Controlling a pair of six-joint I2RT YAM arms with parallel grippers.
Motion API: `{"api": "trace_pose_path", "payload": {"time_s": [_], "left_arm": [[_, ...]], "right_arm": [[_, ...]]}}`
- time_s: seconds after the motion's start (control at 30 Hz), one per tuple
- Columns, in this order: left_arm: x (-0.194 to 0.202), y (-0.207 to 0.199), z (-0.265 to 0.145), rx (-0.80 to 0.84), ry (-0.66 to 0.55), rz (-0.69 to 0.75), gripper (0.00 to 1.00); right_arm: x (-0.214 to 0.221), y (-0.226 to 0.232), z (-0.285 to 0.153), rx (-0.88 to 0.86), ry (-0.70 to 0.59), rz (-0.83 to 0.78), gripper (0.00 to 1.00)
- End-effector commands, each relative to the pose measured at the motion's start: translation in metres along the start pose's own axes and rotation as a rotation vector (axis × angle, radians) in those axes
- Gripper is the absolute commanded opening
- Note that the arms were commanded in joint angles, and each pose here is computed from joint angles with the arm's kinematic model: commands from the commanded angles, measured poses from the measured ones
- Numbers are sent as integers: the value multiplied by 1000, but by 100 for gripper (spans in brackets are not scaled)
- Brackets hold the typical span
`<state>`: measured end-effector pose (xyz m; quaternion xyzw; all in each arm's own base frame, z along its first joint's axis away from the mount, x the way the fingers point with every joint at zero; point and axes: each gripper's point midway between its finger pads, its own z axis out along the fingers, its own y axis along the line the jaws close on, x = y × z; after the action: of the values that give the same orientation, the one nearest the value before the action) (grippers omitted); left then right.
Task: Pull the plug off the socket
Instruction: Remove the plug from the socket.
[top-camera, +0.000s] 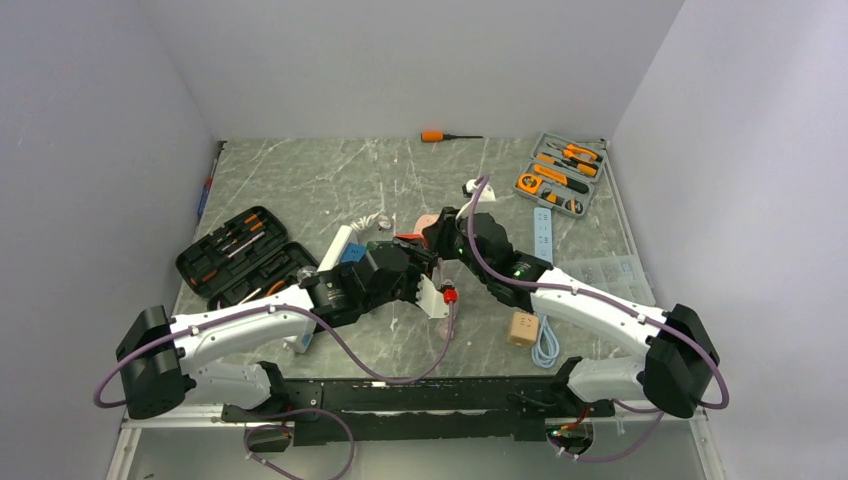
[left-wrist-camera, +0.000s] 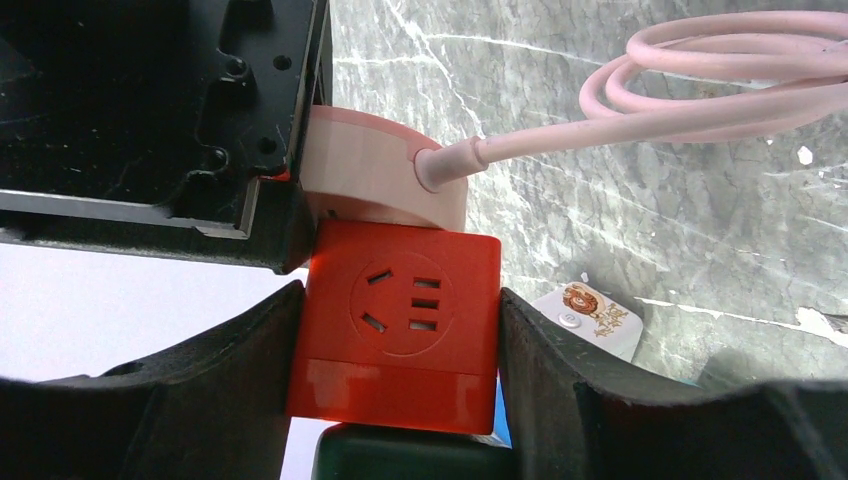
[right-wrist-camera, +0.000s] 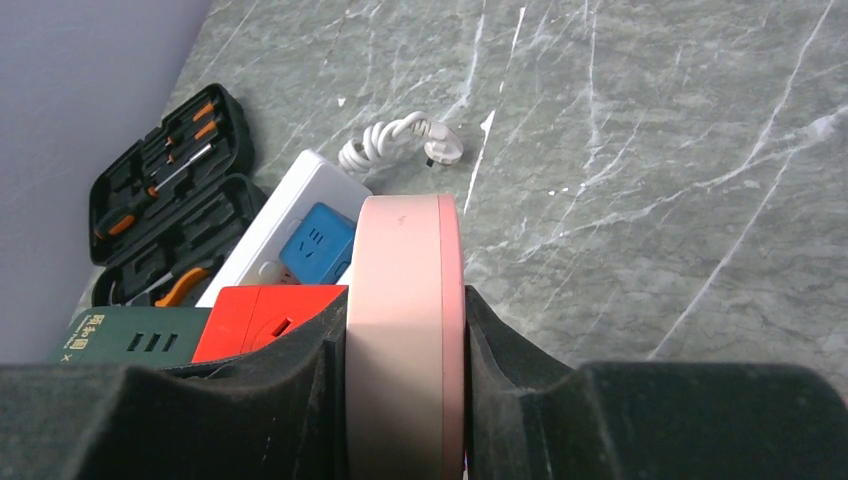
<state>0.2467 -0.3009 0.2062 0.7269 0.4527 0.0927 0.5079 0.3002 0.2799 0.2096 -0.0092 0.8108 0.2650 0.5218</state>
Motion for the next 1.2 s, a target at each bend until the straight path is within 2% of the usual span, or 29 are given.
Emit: {"api": "trace_pose_path", "payload": {"time_s": [0.0, 0.43, 0.67, 0.87, 1.17], "left_arm": [[-38, 78, -31, -219, -136, 37, 0], [-32, 80, -36, -191, -125, 87, 0], [-33, 71, -34, -125, -125, 122, 0], [-36, 77, -32, -118, -127, 122, 0], [-29, 73, -37, -104, -108, 125, 0]], "right_arm": [[4, -41, 0, 139, 28, -123, 0], [-3, -116, 4, 333, 40, -152, 0], [-3, -108, 7, 308, 57, -183, 0], [15, -90, 13, 279, 95, -239, 0], [36, -124, 15, 416, 163, -269, 0]]}}
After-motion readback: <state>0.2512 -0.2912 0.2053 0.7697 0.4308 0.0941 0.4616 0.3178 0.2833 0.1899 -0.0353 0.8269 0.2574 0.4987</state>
